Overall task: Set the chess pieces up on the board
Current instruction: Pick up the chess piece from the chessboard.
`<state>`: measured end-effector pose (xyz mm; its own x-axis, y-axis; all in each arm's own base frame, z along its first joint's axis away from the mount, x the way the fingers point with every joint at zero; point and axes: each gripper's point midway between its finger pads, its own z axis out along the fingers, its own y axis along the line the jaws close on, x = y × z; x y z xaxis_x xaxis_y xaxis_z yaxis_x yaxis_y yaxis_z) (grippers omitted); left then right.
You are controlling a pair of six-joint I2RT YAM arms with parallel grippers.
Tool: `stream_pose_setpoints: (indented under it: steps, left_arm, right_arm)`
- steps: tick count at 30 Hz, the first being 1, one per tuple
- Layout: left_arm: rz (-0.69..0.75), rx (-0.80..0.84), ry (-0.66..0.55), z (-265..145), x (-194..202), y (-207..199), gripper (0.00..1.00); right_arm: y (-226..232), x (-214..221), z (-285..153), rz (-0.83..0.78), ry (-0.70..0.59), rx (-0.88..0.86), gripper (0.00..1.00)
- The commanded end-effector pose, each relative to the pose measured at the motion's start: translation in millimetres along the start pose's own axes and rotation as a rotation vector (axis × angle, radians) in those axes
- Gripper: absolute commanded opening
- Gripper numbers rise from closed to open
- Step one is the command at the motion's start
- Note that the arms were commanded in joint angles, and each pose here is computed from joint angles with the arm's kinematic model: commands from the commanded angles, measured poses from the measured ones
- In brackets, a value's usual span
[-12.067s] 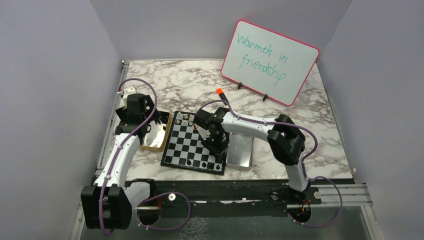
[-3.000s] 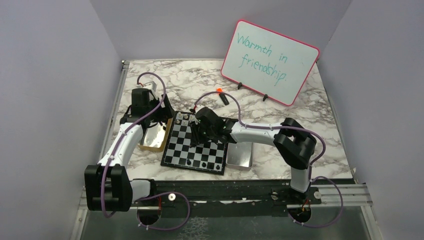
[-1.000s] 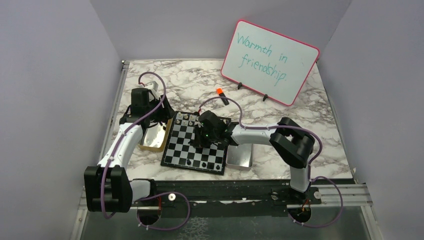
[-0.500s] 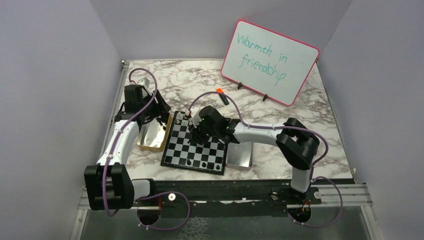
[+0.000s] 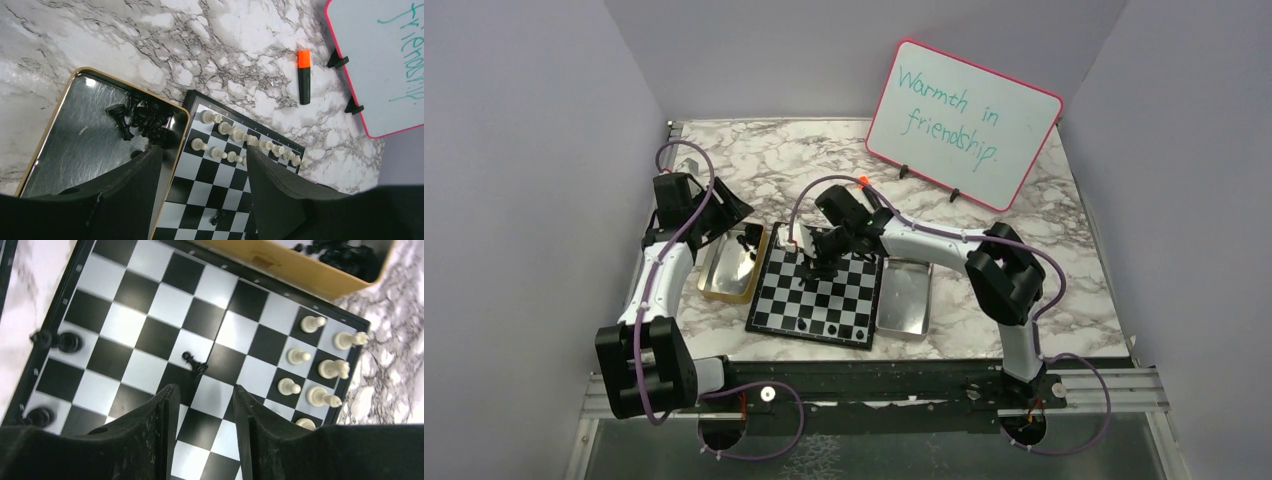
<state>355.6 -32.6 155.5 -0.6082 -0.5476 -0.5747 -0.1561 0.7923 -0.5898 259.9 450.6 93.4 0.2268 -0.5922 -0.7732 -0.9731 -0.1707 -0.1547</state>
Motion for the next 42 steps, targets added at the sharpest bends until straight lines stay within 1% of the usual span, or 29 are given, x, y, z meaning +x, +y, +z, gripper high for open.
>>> stream_pose_setpoints:
  steps: [1,4,7,11,26,34,42]
  left_arm:
    - [-0.053,0.031,-0.069,2,-16,0,0.64]
    - [-0.059,0.031,-0.076,3,-18,1,0.64]
    - [-0.06,0.031,-0.072,4,-15,2,0.64]
    - [-0.057,0.028,-0.075,2,-13,4,0.64]
    - [-0.041,0.03,-0.082,-3,-12,3,0.64]
    - [-0.04,0.028,-0.081,-2,-11,4,0.64]
    - [-0.038,0.029,-0.079,-3,-9,4,0.64]
  right_arm:
    - [31,21,3,-0.22,-0.015,-0.192,0.49]
    - [27,18,3,-0.269,-0.034,-0.215,0.49]
    - [28,18,9,-0.28,-0.039,-0.269,0.49]
    - [28,29,17,-0.279,-0.008,-0.306,0.49]
    - [17,32,32,-0.294,-0.011,-0.287,0.46]
    - [15,31,35,-0.316,-0.02,-0.305,0.46]
    - [20,39,37,-0.307,0.005,-0.343,0.41]
